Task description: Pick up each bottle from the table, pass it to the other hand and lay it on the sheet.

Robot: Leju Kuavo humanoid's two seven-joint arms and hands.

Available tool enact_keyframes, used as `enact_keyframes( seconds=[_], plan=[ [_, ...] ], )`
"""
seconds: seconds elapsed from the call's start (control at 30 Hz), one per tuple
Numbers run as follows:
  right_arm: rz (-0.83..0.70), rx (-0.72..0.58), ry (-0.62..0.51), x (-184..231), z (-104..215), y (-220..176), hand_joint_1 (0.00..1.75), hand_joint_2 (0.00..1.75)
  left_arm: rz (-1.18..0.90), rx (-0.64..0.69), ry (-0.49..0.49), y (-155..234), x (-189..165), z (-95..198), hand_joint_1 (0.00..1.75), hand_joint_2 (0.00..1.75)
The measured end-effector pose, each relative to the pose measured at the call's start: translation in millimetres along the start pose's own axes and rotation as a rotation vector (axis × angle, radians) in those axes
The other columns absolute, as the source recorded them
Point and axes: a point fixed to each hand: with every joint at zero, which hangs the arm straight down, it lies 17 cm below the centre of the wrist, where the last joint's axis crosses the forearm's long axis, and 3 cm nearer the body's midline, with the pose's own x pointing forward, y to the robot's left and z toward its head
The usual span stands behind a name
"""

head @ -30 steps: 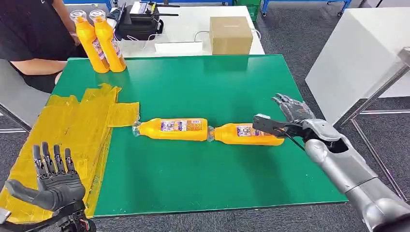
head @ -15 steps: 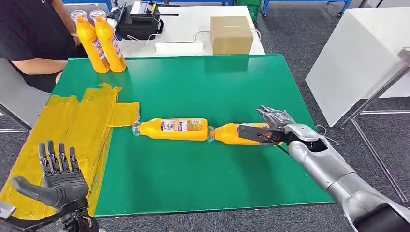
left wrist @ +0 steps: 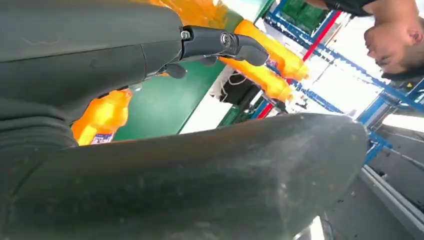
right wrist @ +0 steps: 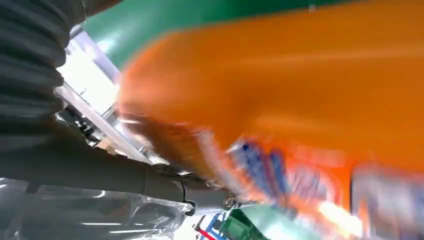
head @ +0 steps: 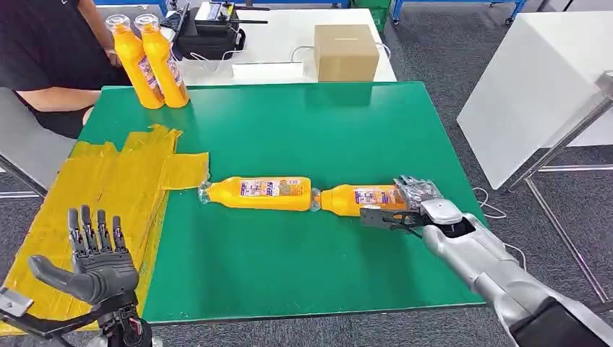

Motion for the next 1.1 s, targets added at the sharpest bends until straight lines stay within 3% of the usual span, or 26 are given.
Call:
enact_keyframes(
  seconds=[0.03, 0.07, 0.1, 0.33, 0.7, 0.9, 0.93, 1.1],
  plan=[
    [0.002, -0.002, 0.006, -1, -1, 1, 0.0, 1.75, -0.001, 0.0, 0.002, 0, -1, 0, 0.0, 0.0],
    [0.006, 0.0, 0.012, -3, -2, 2, 1.36, 1.75, -0.001, -0.002, 0.004, -1, -1, 0, 0.0, 0.0],
    [0.012, 0.009, 0.02, -5, -3, 5, 1.75, 1.75, 0.0, -0.006, 0.007, -2, -2, 0, 0.0, 0.0],
    [0.027, 0.102, 0.029, -19, -6, 40, 1.75, 1.75, 0.018, -0.036, 0.035, -15, -15, -3, 0.0, 0.0],
    [-0.042, 0.123, 0.023, -16, -8, 41, 1.75, 1.75, 0.011, -0.05, 0.044, -16, -20, -4, 0.0, 0.0],
    [-0.286, 0.095, -0.124, 22, -4, 16, 1.75, 1.75, 0.004, -0.038, 0.033, -8, -17, -3, 0.0, 0.0],
    [-0.372, 0.102, -0.186, 34, 2, 9, 1.75, 1.75, -0.001, -0.034, 0.031, -4, -16, -2, 0.0, 1.75],
    [-0.812, 0.053, -0.558, 70, 64, -76, 1.75, 1.75, -0.006, -0.017, 0.006, 12, -9, 3, 0.0, 1.75]
  ],
)
